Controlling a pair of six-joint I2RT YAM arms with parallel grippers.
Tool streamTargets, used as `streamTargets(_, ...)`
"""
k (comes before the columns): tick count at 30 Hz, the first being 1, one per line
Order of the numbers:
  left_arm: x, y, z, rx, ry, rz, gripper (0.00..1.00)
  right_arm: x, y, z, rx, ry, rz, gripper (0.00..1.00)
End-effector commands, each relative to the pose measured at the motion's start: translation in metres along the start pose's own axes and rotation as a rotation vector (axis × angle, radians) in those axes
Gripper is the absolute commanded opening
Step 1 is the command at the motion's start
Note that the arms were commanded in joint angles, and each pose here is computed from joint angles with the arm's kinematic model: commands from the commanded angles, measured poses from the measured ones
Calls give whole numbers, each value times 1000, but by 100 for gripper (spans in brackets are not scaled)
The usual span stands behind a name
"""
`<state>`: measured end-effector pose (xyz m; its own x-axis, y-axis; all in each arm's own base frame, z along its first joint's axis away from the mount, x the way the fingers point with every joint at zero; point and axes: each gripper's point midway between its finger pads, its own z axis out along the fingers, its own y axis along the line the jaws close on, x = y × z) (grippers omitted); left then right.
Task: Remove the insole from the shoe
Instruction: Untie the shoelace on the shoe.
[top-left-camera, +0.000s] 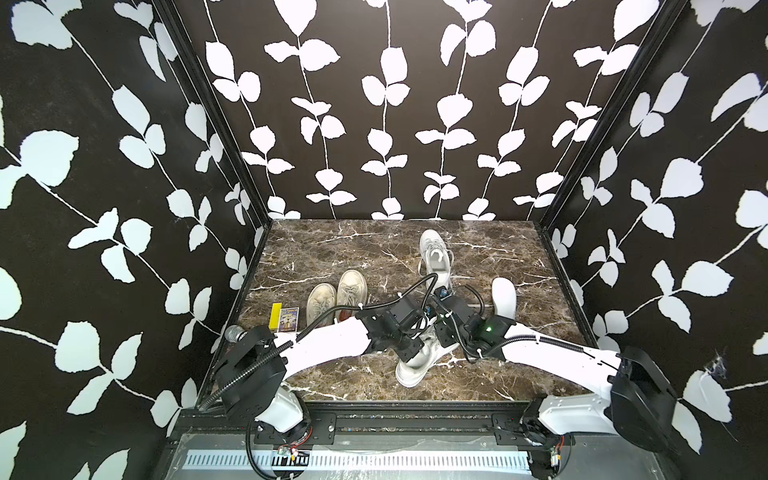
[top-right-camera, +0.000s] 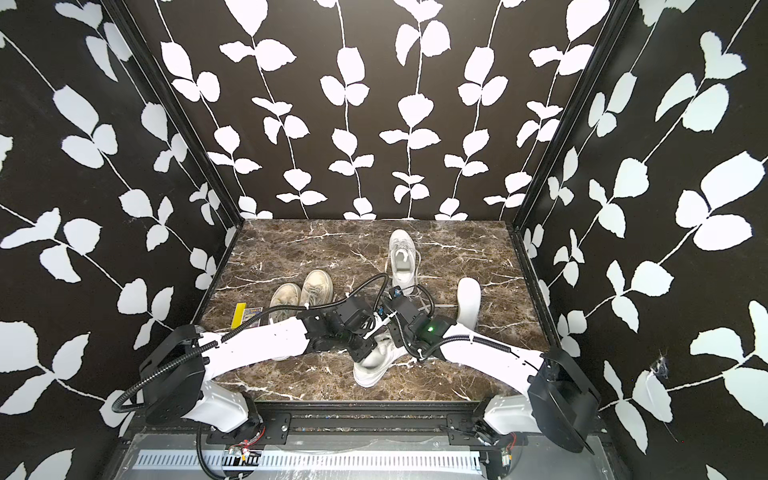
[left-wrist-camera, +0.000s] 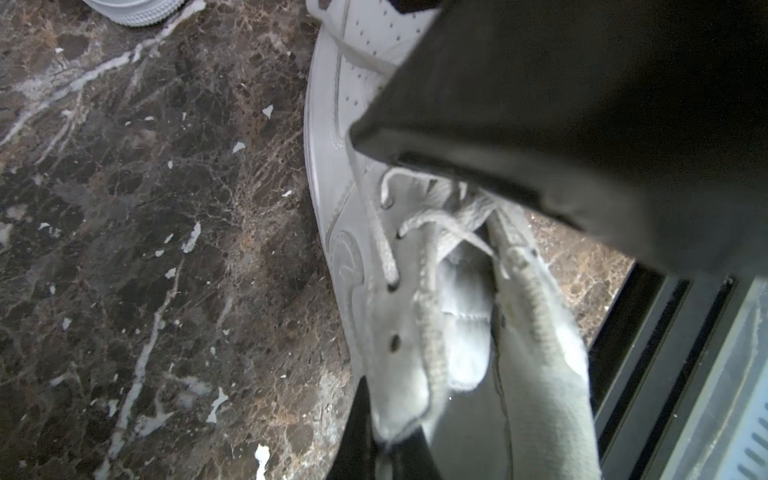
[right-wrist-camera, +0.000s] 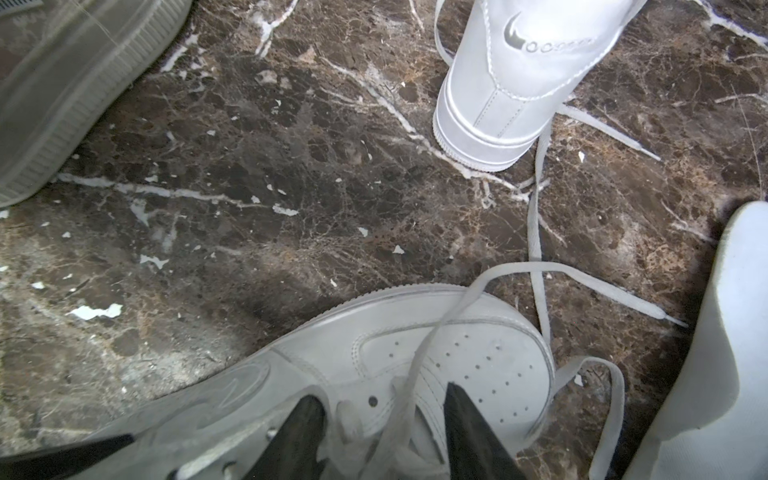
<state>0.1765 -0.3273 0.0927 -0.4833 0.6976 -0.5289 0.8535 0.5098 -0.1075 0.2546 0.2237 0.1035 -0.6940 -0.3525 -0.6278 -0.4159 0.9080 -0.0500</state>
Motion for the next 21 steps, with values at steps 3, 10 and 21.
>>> streamTargets(3,-18,-19,-15,85,-93,28,0,-20,-6,14,45,-127,141,50)
streamTargets(10,-16,-20,-19,93,-102,22,0,-48,-22,15,94,-256,275,58)
streamTargets(21,-15,-22,-20,104,-110,19,0,-78,-45,23,127,-285,387,77)
